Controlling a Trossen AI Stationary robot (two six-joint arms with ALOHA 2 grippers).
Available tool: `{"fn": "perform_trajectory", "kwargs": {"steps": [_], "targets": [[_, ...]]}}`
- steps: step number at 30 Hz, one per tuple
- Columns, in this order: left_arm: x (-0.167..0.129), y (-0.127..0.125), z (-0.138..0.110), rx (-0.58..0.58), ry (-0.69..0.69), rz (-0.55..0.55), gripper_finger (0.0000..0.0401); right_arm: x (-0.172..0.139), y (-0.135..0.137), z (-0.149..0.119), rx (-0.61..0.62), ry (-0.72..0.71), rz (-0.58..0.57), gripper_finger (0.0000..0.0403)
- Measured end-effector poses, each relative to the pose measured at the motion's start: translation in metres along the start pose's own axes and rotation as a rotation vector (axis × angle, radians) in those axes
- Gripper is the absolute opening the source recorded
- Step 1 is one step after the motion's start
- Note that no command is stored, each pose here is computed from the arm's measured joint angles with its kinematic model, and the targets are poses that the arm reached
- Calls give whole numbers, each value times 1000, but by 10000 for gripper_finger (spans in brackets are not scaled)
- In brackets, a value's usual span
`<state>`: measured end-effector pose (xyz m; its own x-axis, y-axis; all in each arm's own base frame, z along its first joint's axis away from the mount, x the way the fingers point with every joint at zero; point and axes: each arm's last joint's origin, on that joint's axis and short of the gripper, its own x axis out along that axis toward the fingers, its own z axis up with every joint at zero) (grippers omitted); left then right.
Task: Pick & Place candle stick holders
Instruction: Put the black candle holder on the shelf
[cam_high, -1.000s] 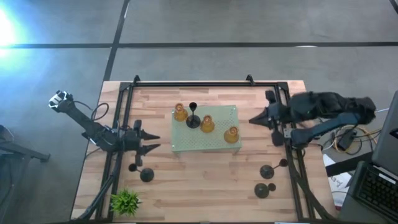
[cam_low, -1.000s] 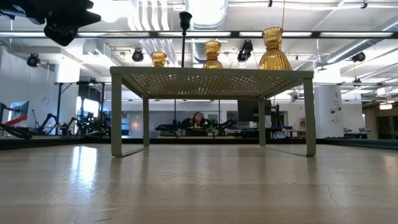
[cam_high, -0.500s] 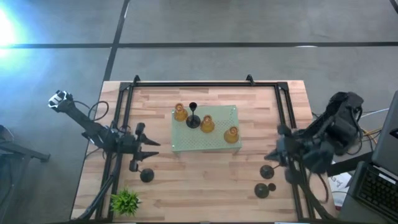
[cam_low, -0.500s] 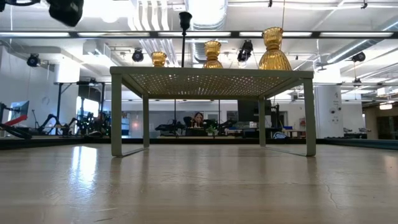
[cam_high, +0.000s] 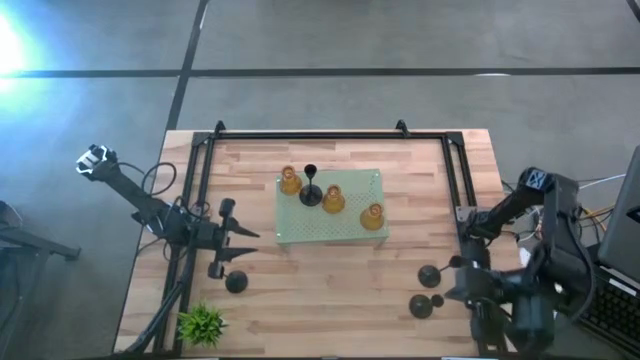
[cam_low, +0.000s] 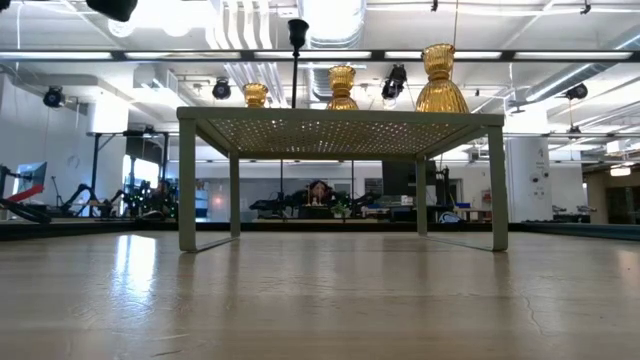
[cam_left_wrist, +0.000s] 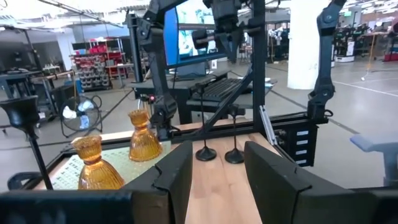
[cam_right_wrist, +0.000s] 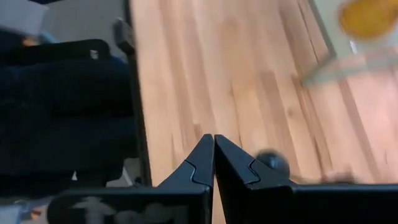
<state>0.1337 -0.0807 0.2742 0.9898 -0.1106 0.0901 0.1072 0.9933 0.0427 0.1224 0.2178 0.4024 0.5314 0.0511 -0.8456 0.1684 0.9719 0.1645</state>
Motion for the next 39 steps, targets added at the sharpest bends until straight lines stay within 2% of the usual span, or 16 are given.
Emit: {"fn": "perform_trajectory", "kwargs": {"steps": [5, 14, 19, 25, 30, 39], "targets": [[0, 0, 3, 40, -8, 2, 149, 3, 15, -24, 119, 24, -41, 8], [1, 3, 17, 177, -37, 39, 149, 23, 42, -57, 212, -26, -102, 8], [1, 5, 20, 191, -47, 52, 149, 42, 54, -67, 229, -37, -160, 8], [1, 5, 20, 192, -47, 57, 149, 58, 62, -72, 272, -32, -212, 8], [1, 5, 20, 216, -45, 59, 149, 69, 67, -76, 359, 53, -249, 8], [1, 6, 20, 252, -39, 61, 149, 97, 79, -67, 429, 64, -252, 8]]}}
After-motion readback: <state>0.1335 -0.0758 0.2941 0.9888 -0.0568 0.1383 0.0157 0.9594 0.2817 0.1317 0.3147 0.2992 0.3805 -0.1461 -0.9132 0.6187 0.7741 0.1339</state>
